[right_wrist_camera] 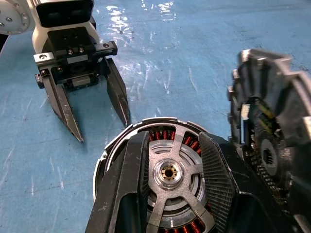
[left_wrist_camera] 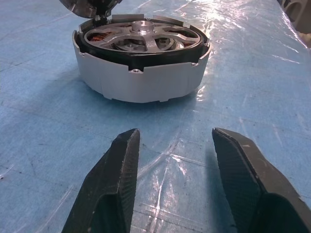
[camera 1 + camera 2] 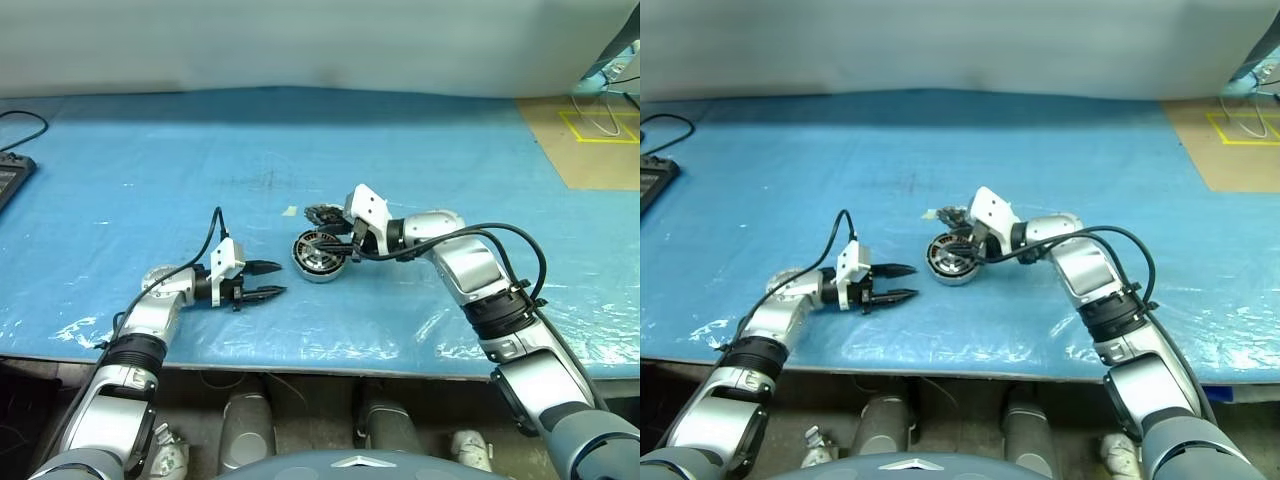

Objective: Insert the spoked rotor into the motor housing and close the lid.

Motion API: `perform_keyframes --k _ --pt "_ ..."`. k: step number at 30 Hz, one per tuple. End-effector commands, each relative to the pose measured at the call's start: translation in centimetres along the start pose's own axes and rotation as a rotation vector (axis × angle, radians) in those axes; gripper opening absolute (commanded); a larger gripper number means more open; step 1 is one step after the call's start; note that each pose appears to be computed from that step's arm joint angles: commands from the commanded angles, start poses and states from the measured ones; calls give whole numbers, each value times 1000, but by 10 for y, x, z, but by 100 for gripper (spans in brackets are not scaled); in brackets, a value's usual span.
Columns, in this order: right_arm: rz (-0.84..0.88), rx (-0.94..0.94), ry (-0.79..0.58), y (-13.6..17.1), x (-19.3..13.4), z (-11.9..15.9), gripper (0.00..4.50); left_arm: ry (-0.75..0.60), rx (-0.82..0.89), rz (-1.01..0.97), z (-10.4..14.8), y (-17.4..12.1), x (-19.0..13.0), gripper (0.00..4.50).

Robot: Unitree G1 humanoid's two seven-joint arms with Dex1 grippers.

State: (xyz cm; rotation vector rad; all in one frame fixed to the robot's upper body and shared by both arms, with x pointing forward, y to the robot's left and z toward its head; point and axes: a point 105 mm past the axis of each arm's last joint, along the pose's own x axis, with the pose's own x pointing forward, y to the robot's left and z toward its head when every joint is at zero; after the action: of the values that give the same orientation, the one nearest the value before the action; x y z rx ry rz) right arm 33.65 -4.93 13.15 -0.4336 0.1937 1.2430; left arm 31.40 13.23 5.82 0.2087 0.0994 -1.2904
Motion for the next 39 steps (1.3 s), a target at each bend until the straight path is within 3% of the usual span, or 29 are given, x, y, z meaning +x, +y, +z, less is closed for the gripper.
perform_keyframes --k 1,4,7,9,10,21,26,39 --pt "10 -20 -70 4 -7 18 167 -12 20 1 7 2 -1 248" --pt "18 -1 -78 8 -9 17 150 -13 20 2 7 2 0 248" --pt "17 23 -80 11 -10 14 82 -15 18 2 6 2 0 248" --pt "16 29 -77 12 -8 11 8 -16 17 4 6 2 0 248" --pt "17 33 -76 12 -6 10 1 -16 16 4 6 2 0 248" --pt "23 81 -42 10 13 -12 1 -8 7 20 1 0 -6 248" --pt "34 96 62 16 18 -44 1 -9 5 26 0 0 -6 248" --pt "-39 -120 297 9 9 -94 1 -9 -6 19 3 0 -6 248"
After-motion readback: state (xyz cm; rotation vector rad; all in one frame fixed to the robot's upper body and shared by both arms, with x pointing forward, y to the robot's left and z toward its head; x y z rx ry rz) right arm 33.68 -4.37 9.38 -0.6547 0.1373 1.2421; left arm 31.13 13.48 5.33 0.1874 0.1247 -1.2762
